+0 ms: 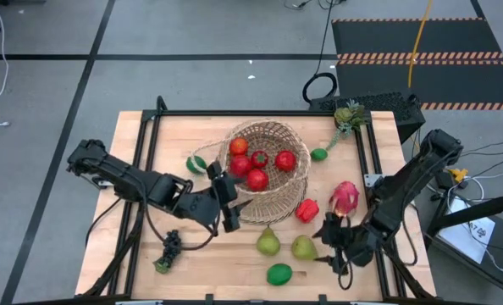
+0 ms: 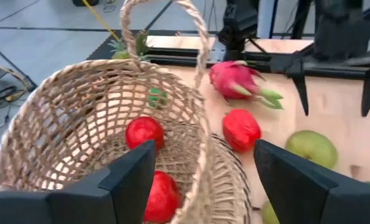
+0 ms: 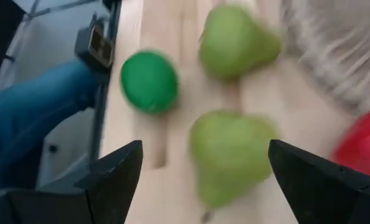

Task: Build produce basket
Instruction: Put the right green pear into the basket

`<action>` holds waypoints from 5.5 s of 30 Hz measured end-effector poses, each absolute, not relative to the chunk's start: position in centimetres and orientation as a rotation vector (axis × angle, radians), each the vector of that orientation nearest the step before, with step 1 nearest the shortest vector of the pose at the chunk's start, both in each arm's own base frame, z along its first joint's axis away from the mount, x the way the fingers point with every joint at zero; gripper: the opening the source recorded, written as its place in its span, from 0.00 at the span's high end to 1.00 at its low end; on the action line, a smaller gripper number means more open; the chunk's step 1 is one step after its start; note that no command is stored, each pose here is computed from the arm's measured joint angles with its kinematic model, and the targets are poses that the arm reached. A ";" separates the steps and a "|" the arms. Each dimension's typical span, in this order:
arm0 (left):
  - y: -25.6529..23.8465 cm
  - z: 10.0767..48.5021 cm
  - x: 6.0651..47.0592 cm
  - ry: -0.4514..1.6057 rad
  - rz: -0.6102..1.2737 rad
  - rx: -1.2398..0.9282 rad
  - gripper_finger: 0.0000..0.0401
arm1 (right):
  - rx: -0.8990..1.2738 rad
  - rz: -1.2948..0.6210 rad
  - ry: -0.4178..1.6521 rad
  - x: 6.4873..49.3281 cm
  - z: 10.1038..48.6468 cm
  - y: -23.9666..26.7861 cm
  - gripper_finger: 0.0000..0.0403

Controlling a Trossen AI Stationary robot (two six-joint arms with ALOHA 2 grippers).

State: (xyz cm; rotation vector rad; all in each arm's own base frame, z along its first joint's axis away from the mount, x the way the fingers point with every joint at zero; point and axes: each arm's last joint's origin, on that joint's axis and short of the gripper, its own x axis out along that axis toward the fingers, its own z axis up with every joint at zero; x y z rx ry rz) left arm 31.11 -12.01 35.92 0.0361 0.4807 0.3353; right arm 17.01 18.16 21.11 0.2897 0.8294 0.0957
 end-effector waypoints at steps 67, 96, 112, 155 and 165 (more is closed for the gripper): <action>-18.0 34.0 28.3 0.455 0.182 0.024 0.38 | 0.335 -0.115 0.996 15.8 12.5 22.7 0.75; -18.0 34.0 28.3 0.456 0.183 0.027 0.38 | 0.288 -0.155 1.017 16.1 10.7 22.8 0.98; -18.0 33.9 28.3 0.458 0.186 0.029 0.38 | 0.140 -0.183 1.080 18.4 16.3 23.1 1.00; -16.8 34.1 29.1 0.397 0.303 -0.241 0.38 | -0.411 -0.081 1.048 21.3 23.5 22.2 0.99; -17.0 35.1 29.6 0.301 0.298 -0.224 0.38 | -0.471 0.011 1.056 19.1 25.0 22.5 0.99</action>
